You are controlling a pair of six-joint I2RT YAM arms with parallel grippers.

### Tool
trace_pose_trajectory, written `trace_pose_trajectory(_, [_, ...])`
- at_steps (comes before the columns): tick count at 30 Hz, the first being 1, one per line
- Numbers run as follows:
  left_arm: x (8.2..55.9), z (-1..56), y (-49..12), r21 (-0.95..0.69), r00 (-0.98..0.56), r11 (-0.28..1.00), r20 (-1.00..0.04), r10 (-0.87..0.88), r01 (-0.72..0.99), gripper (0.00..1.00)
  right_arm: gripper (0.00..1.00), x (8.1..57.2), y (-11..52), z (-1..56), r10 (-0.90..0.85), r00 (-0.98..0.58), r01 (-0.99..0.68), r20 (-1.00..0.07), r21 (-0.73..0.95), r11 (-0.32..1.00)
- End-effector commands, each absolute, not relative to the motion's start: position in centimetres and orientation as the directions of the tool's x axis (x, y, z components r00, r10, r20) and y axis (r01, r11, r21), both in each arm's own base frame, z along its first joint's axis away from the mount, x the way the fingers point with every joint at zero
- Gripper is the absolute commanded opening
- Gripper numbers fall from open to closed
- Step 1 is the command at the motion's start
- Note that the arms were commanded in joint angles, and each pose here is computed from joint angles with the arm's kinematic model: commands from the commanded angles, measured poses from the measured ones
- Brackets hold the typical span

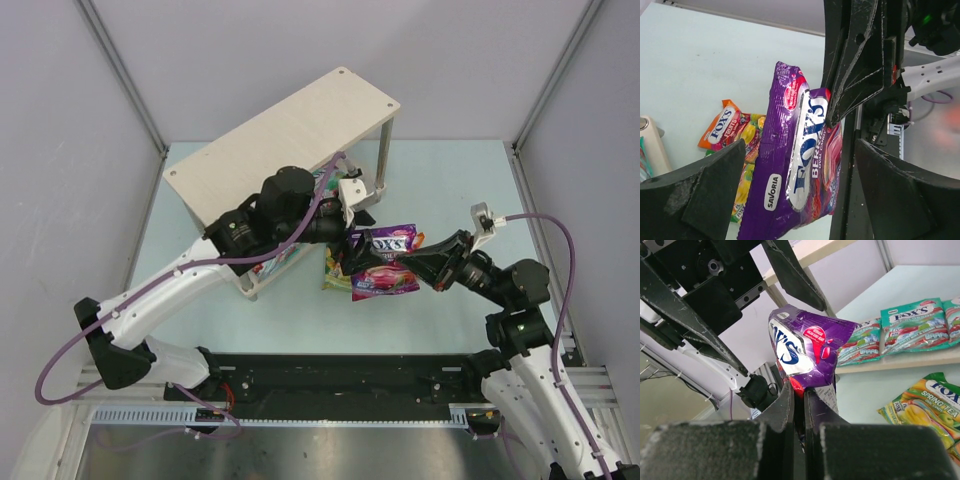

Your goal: Place and organize the candy bags onto the shelf

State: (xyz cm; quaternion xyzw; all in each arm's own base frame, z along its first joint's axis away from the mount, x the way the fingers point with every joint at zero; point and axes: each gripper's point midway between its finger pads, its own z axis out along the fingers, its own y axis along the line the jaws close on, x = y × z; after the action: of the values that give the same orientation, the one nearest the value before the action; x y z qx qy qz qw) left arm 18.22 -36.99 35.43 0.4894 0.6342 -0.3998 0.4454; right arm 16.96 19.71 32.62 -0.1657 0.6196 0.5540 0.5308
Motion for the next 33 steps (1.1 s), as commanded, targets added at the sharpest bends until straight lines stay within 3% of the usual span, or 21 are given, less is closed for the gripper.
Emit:
trace_pose_trajectory(1, [17.5, 37.3, -37.4, -0.065, -0.092, 0.14, -0.975, 0.202, 0.988, 0.86, 0.0, 15.3, 19.5, 36.9, 0.424, -0.283, -0.863, -0.86, 0.422, 0.279])
trace_pose_trajectory(3, [17.4, 37.2, -37.6, -0.077, -0.101, 0.122, -0.974, 0.202, 0.989, 0.78, 0.0, 15.4, 19.5, 36.8, 0.421, -0.288, -0.86, -0.86, 0.426, 0.282])
trace_pose_trajectory(6, [17.2, 36.9, -37.9, -0.105, -0.122, 0.09, -0.971, 0.207, 0.99, 0.55, 0.0, 15.7, 19.4, 36.6, 0.418, -0.289, -0.854, -0.861, 0.429, 0.295])
trace_pose_trajectory(7, [17.2, 36.6, -38.2, -0.116, -0.131, 0.08, -0.968, 0.216, 0.99, 0.38, 0.0, 15.7, 19.4, 36.6, 0.42, -0.285, -0.853, -0.862, 0.428, 0.299])
trace_pose_trajectory(8, [17.2, 36.5, -38.3, -0.12, -0.134, 0.076, -0.967, 0.219, 0.99, 0.29, 0.0, 15.7, 19.3, 36.6, 0.424, -0.282, -0.851, -0.861, 0.429, 0.304])
trace_pose_trajectory(13, [17.3, 35.9, -38.4, -0.137, -0.15, 0.071, -0.96, 0.237, 0.988, 0.03, 0.0, 16.0, 19.1, 36.5, 0.428, -0.276, -0.844, -0.861, 0.43, 0.32])
trace_pose_trajectory(16, [17.5, 36.0, -38.5, -0.142, -0.157, 0.082, -0.96, 0.233, 0.987, 0.0, 0.4, 16.7, 18.7, 36.1, 0.434, -0.273, -0.822, -0.859, 0.442, 0.359])
trace_pose_trajectory(17, [17.7, 36.4, -38.5, -0.141, -0.158, 0.092, -0.961, 0.225, 0.986, 0.0, 0.59, 17.3, 18.3, 35.7, 0.449, -0.278, -0.791, -0.849, 0.468, 0.395])
trace_pose_trajectory(20, [19.1, 37.6, -38.3, -0.169, -0.195, 0.156, -0.966, 0.172, 0.973, 0.0, 0.83, 19.2, 16.8, 34.0, 0.474, -0.274, -0.692, -0.837, 0.514, 0.507])
trace_pose_trajectory(26, [21.4, 42.2, -37.9, -0.309, -0.3, 0.23, -0.951, -0.074, 0.923, 0.0, 0.98, 20.4, 14.2, 31.9, 0.527, -0.217, -0.556, -0.822, 0.547, 0.626])
trace_pose_trajectory(33, [21.9, 47.7, -38.6, -0.493, -0.436, 0.164, -0.852, -0.291, 0.854, 0.0, 1.0, 20.1, 14.8, 32.0, 0.614, -0.183, -0.625, -0.768, 0.573, 0.53])
